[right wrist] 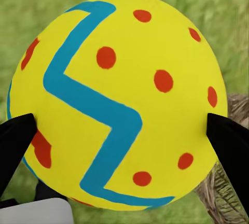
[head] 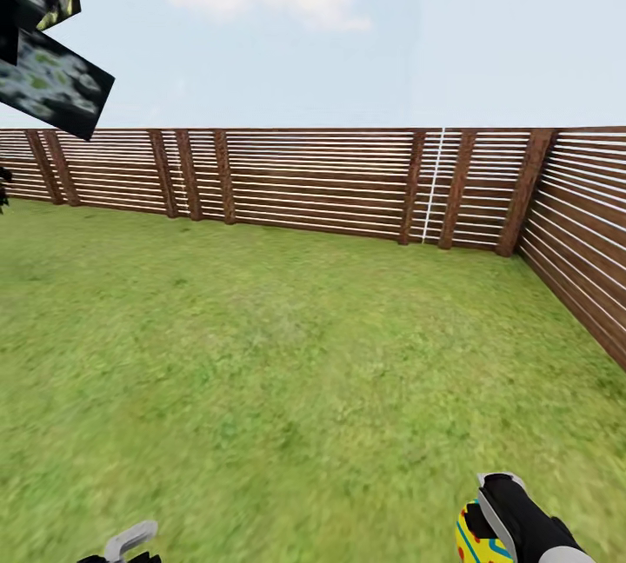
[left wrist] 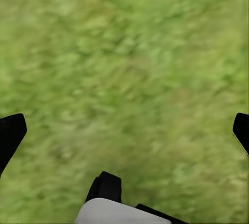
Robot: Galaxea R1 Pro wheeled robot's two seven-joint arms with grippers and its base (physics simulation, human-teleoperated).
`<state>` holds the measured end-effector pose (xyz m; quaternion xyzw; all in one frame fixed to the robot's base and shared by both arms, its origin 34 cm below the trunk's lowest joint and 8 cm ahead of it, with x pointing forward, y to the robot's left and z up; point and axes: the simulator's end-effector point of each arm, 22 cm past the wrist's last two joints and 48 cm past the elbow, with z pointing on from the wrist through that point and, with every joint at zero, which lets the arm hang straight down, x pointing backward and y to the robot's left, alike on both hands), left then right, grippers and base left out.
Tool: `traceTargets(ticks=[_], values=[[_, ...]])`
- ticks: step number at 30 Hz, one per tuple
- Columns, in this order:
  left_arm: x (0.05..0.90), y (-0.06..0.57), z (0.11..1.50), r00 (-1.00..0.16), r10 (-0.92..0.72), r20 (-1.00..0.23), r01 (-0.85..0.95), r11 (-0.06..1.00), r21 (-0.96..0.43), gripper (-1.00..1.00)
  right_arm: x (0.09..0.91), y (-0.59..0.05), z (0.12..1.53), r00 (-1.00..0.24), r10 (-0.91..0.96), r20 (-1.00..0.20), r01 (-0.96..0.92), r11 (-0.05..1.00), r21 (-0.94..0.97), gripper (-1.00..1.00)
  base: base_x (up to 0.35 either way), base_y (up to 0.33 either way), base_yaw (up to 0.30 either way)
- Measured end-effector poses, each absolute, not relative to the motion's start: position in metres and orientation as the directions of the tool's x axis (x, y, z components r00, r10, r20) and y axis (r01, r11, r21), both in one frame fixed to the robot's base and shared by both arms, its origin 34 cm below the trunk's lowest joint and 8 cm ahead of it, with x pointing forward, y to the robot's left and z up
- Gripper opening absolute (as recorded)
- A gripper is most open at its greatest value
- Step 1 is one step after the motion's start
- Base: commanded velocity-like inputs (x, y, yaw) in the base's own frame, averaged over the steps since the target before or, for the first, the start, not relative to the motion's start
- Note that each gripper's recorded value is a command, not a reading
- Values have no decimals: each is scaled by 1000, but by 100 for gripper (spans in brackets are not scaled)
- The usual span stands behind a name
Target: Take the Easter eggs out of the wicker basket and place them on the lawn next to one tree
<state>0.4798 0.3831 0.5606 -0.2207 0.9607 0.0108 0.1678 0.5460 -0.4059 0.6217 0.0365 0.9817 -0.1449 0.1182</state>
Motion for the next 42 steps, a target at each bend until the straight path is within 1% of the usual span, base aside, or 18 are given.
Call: traceTargets(ticks=[3, 13, 31, 39, 42], values=[[480, 383, 561, -846, -420, -328, -427, 902, -54, 100, 546, -405, 622, -969, 38, -243, 106, 956, -273, -100, 328, 75, -124], [482, 383, 563, -844, -420, -332, -427, 903, -56, 100, 547, -404, 624, -968, 36, -248, 105, 957, -272, -100, 328, 75, -257], [482, 383, 563, -844, -420, -333, -427, 902, -56, 100, 547, -403, 624, -968, 36, -247, 105, 957, -272, -100, 328, 9, -17], [482, 383, 563, -843, -423, -333, -429, 901, -58, 100, 547, -403, 624, -968, 32, -247, 101, 957, -273, -100, 328, 0, -248], [482, 383, 563, -843, -423, -333, -430, 901, -58, 100, 547, -403, 623, -968, 33, -247, 102, 957, -272, -100, 328, 0, -79]])
